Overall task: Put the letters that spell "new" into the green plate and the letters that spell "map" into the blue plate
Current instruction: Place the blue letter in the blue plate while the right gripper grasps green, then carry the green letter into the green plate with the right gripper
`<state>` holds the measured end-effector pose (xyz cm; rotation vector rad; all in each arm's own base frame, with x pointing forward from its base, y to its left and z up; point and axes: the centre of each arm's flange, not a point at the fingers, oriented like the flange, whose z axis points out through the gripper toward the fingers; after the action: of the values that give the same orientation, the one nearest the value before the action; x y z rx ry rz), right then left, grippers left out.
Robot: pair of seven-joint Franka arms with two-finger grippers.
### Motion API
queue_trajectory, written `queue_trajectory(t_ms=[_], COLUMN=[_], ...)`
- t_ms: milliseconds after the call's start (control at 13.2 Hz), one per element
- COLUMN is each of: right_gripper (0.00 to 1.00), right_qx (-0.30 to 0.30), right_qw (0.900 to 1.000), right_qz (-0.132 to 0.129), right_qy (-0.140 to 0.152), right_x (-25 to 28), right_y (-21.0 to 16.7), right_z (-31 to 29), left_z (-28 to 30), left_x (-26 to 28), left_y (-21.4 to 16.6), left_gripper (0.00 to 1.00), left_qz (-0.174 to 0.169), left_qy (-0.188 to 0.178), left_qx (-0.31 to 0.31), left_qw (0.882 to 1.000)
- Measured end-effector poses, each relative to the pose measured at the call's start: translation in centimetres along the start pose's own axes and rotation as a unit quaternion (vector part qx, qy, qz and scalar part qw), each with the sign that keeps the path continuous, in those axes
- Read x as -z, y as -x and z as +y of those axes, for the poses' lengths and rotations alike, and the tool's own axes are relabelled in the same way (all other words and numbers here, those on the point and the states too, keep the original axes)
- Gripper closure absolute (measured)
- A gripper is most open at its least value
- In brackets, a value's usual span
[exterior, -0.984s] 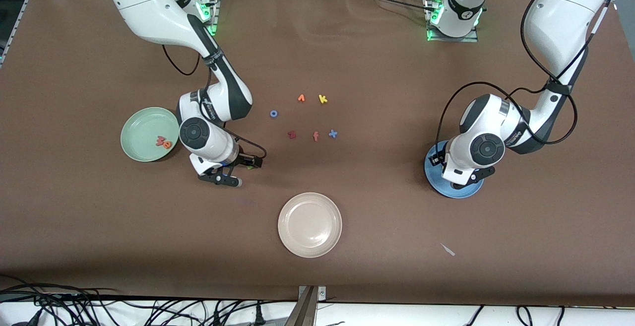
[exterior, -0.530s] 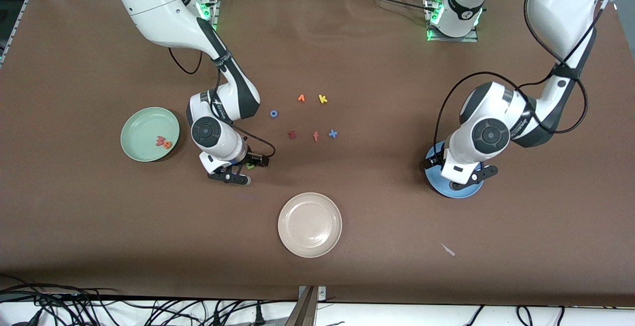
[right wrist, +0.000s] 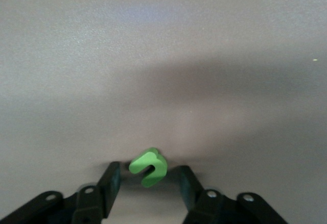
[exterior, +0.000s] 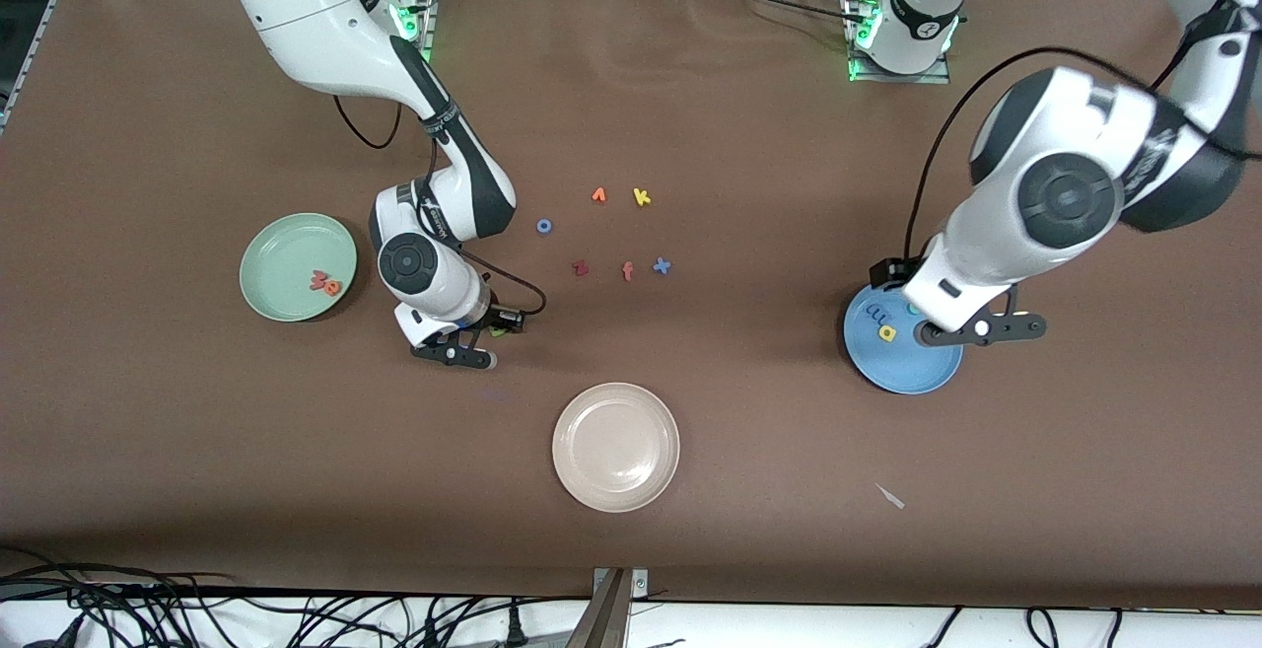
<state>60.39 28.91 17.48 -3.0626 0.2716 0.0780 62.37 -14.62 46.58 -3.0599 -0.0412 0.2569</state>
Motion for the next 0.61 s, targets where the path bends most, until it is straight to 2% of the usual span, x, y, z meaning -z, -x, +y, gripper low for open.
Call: queue_trajectory(t_ms=[76, 151, 227, 379, 606], right_gripper=[0.57, 0.58, 0.67, 0.69, 0.69], right_qx=[0.000, 0.000, 0.000, 0.000, 0.000], right_qw=[1.000, 1.000, 1.000, 1.000, 1.000], right_qz=[0.001, 0.001, 0.001, 0.002, 0.003], right_qy=[-0.001, -0.001, -0.001, -0.002, -0.002], right_x=[0.1, 0.1, 0.2, 0.4, 0.4], right_y=[0.0, 0.0, -0.1, -0.1, -0.1], right_z=[-0.1, -0.1, -0.1, -0.2, -0.2], left_z=[-2.5, -5.2, -7.3, -9.5, -9.1], left_x=[1.4, 2.8, 4.3, 7.6, 11.9], left_y=[0.2, 0.5, 0.9, 2.6, 6.6], left_gripper=[0.00, 0.00, 0.00, 0.00, 0.00], left_qz=[0.005, 0.015, 0.026, 0.051, 0.084], left_qy=[0.008, 0.008, 0.008, 0.021, 0.016], left_qx=[-0.020, -0.032, -0.029, -0.012, -0.014], left_qw=[1.000, 0.999, 0.999, 0.998, 0.996])
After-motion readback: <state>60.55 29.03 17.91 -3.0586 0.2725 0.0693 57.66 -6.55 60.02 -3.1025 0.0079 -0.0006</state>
